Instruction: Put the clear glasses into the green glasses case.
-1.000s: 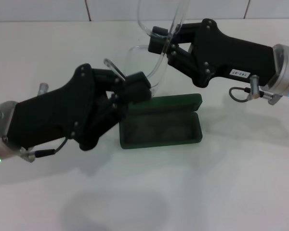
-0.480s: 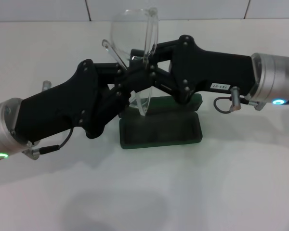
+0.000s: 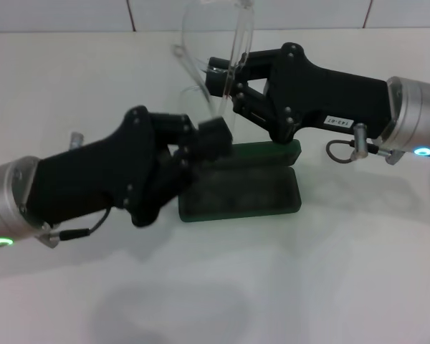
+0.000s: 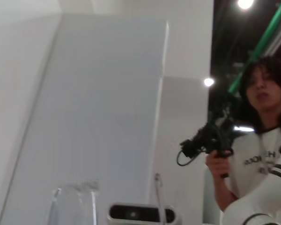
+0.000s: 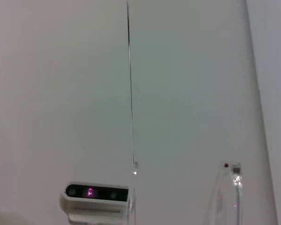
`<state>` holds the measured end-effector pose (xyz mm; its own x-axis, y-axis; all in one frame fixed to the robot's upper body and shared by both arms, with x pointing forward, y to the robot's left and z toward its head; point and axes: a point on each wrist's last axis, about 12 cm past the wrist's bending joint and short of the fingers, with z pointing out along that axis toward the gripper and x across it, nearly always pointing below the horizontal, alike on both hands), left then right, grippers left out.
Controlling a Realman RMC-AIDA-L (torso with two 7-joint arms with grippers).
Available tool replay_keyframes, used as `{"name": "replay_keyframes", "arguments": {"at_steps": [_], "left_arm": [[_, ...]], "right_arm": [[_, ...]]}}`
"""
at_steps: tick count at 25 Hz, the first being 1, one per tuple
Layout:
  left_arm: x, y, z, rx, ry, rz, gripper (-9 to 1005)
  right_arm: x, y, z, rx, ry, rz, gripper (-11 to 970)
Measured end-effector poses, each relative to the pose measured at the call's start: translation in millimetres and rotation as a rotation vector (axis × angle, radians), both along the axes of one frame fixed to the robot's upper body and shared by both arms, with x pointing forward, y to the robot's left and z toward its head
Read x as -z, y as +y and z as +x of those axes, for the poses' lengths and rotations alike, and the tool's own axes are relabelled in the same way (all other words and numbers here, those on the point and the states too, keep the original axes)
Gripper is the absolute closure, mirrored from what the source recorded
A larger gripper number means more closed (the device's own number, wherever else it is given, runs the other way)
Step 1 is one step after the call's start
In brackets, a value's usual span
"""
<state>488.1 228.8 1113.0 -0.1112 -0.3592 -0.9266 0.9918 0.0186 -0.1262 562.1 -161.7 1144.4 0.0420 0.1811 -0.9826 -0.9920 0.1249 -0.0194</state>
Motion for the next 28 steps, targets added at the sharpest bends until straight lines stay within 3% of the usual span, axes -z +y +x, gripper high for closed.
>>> {"name": "replay_keyframes", "arguments": {"at_steps": [10,28], "left_arm": [[-0.8,-2.0,0.0,0.01,-0.007,-0.004,928],[0.4,2.6,4.3,-0.09,0.009,-0.054,927]], "right_arm": [[0.7,2.6,-0.7,-0.013,0.0,-0.008,832],[6.0,15.9,-4.5,-0.068,0.003,-0.067,828]]}}
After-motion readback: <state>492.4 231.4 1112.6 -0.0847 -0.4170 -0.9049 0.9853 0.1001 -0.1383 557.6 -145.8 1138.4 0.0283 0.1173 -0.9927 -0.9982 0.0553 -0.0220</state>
